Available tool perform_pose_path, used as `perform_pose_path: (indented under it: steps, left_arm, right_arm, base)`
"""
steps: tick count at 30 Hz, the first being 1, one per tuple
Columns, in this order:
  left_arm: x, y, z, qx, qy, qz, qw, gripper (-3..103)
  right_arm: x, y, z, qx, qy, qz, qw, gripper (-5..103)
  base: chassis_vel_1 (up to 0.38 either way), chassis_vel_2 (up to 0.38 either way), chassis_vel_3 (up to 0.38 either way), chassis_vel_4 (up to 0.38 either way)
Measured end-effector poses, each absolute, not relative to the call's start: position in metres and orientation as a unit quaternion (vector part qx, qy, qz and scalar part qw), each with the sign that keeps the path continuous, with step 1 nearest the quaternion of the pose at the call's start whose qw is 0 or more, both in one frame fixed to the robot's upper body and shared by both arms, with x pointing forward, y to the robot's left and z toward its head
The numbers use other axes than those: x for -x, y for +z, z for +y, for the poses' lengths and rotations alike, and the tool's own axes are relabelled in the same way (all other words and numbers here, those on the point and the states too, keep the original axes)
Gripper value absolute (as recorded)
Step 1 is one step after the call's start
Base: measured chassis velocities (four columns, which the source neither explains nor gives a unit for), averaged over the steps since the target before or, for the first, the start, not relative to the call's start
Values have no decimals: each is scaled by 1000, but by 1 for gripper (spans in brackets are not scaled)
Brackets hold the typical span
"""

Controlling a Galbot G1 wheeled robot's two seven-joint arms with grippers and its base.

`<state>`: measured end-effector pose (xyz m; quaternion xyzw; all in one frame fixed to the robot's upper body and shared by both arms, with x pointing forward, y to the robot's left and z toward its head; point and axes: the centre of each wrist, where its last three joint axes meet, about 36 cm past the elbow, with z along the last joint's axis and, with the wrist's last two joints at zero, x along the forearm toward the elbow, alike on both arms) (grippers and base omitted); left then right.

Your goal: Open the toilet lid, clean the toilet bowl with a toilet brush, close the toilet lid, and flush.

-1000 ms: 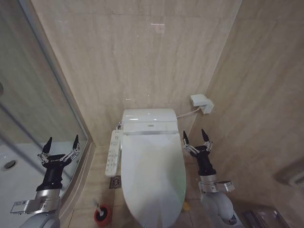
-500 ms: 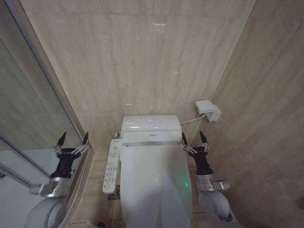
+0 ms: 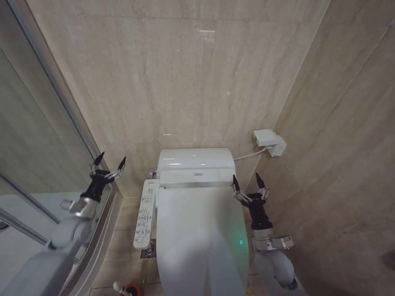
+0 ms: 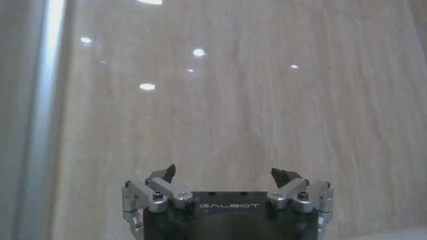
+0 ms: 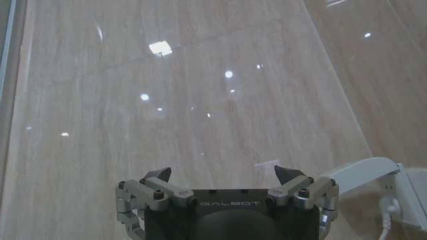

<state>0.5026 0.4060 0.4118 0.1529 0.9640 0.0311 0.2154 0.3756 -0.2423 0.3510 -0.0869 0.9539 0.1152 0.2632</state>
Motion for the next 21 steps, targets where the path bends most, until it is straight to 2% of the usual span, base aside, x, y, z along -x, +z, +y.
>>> perform_pose_path:
  steps: [4,5,6,13,14,21]
  left_arm:
    - [-534,400,411,-154,28,966,205,97]
    - [-546,395,407,-152,20,967,202,97]
    - [-558,389,399,-157,13,967,199,92]
    - [-600,358,374,-202,17,962,182,92]
    - [-607,353,372,-212,23,961,177,67]
    - [-623,346,383,-276,80,945,158,67]
  right_arm:
    - [-378,350,-243,86,112,954,263,100]
    - [-380,350,-244,87,110,955,263,100]
    - [-381,349,-246,86,107,955,263,100]
    - [-385,344,-253,80,102,957,258,100]
    - [-385,343,-253,80,102,958,257,100]
    - [-387,338,-253,78,104,958,255,100]
  base:
    - [0,0,0,0]
    - [0,0,0,0]
    - [0,0,0,0]
    - [0,0,0,0]
    - [0,0,0,0]
    - [0,0,0,0]
